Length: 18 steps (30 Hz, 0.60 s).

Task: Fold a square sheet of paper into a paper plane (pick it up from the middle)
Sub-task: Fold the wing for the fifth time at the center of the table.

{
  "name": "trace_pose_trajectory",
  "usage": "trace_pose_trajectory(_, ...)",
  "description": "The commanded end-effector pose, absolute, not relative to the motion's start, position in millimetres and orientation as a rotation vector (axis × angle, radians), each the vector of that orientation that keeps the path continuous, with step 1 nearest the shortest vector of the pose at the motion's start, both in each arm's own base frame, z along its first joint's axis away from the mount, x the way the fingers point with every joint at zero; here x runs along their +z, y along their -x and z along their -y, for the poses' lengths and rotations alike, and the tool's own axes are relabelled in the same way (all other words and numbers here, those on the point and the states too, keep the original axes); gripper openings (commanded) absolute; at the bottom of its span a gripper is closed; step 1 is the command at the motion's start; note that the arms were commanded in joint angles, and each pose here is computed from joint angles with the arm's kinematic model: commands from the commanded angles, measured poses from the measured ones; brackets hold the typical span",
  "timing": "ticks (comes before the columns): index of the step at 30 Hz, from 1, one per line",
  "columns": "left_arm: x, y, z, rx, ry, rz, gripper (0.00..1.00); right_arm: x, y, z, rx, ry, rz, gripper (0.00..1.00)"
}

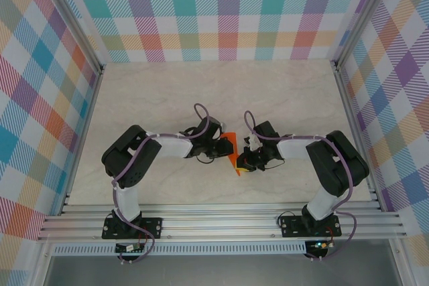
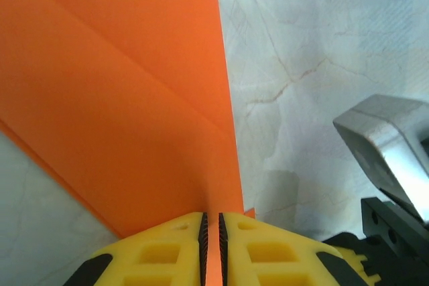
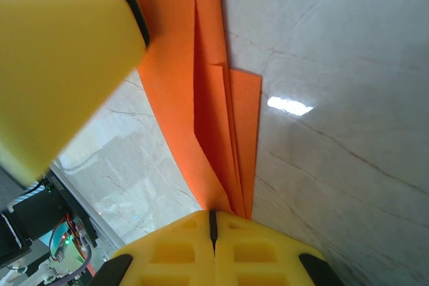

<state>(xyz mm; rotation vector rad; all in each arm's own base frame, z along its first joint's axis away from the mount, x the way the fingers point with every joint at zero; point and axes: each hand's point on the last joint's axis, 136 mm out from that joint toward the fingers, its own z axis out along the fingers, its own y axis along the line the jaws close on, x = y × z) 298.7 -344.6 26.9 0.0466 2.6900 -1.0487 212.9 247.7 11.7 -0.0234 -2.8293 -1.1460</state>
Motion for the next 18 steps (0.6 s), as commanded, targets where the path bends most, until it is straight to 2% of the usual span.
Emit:
trace_pose_trajectory(1,23.3,-315.1,331.0,-0.949,-0.048,-2.675,0.16,-34.8,-178.5,-212.6,-0.824,0.095,2.83,0.04)
trace_pose_trajectory(18,17.9,-360.0,310.4,-0.971,0.036,-2.653,0.17,-31.6,-174.0,-212.9,-0.85,0.055,2.825,0.04)
